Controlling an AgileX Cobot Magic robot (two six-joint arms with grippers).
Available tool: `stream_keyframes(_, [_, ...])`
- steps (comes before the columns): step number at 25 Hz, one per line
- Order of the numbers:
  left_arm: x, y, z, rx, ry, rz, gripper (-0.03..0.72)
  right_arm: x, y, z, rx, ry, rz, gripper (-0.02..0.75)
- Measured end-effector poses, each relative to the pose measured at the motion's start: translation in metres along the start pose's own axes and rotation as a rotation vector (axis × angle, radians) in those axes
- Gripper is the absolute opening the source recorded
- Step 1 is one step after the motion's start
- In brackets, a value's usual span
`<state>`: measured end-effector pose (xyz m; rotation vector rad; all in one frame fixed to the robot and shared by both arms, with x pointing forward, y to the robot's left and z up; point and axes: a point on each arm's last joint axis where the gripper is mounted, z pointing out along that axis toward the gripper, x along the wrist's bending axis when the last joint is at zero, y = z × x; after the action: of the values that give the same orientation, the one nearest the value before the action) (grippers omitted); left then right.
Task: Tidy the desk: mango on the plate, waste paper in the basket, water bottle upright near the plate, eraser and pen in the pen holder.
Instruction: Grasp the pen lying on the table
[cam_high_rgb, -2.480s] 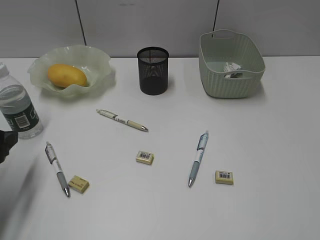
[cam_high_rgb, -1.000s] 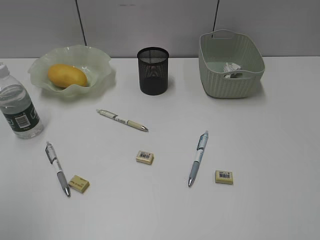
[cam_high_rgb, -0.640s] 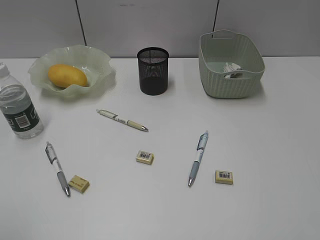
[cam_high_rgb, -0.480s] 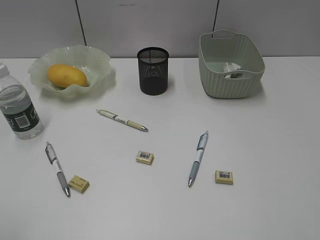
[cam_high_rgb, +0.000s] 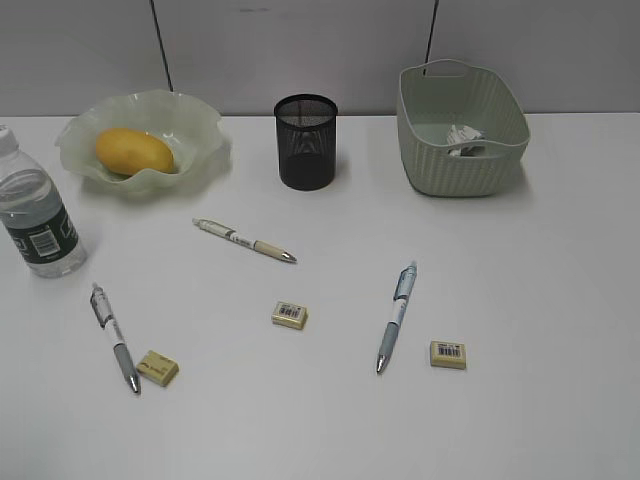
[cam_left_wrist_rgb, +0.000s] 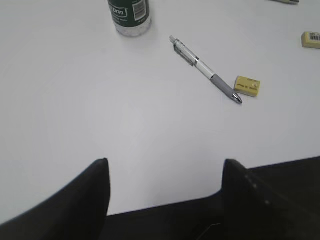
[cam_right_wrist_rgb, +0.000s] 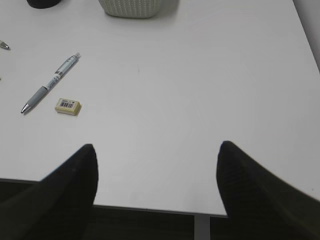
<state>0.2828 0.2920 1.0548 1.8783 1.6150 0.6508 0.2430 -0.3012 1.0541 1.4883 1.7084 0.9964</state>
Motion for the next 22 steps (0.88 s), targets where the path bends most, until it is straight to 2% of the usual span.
stream_keyframes(9, [-0.001, -0.002, -0.003, -0.043, -0.001, 0.007, 0.530, 0.000, 0.000, 0.000, 0.000, 0.000, 0.000, 0.583])
stream_keyframes(22, [-0.009, -0.029, -0.035, -0.302, -0.003, 0.023, 0.530, 0.000, 0.000, 0.000, 0.000, 0.000, 0.000, 0.583])
